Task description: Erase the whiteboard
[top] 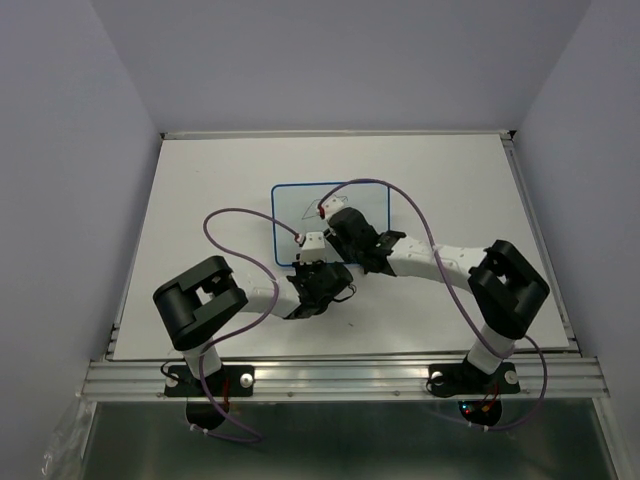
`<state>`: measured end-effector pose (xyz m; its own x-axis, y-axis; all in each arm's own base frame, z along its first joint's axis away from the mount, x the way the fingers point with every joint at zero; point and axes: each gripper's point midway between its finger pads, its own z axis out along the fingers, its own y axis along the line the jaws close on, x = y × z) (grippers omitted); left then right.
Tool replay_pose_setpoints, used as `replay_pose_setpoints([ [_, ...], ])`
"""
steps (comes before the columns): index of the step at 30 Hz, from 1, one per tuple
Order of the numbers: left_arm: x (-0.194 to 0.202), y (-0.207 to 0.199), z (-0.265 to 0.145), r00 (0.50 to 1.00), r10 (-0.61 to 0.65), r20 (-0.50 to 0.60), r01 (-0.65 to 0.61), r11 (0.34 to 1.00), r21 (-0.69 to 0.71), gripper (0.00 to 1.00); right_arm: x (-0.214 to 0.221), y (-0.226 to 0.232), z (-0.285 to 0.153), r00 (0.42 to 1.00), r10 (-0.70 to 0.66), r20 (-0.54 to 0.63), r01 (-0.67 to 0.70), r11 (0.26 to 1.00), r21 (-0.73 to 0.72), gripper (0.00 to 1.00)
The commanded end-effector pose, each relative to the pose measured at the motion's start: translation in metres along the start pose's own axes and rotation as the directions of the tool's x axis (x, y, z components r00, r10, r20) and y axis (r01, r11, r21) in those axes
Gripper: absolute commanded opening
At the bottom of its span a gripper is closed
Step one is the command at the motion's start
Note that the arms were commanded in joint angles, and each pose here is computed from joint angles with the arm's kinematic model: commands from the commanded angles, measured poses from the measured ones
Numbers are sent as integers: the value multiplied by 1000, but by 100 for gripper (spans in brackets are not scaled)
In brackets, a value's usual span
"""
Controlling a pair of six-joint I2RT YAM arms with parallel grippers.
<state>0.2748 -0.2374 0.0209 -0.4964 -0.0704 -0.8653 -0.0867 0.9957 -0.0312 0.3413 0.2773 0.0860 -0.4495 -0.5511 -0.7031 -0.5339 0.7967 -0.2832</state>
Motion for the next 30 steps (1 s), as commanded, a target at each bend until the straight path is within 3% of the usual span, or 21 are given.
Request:
replay_pose_setpoints([
  [1, 26, -4, 2, 997, -28, -73, 31, 998, 46, 0, 57, 12, 3, 992, 6, -126, -8, 1000, -11, 1],
  [4, 27, -5, 2, 997, -33, -72, 37, 998, 57, 0, 49, 5, 2, 994, 54, -90, -51, 998, 43, 1],
  [12, 35, -3, 5, 996, -30, -78, 34, 998, 59, 0, -16, -46, -24, 961, 190, 202, -238, 938, 252, 1],
  [20, 42, -1, 7, 996, -13, -86, 18, 998, 55, 0, -43, -71, -26, 930, 232, 285, -327, 875, 356, 1],
  [23, 42, -2, 8, 996, -11, -84, 16, 998, 57, 0, -44, -68, -22, 928, 241, 286, -331, 886, 326, 1],
  [27, 39, -2, 8, 997, -16, -76, 21, 998, 57, 0, -24, -29, -8, 953, 209, 220, -242, 961, 136, 1],
  [30, 35, -2, 7, 998, -20, -65, 23, 998, 58, 0, -8, -5, -2, 962, 207, 180, -214, 977, 22, 1],
])
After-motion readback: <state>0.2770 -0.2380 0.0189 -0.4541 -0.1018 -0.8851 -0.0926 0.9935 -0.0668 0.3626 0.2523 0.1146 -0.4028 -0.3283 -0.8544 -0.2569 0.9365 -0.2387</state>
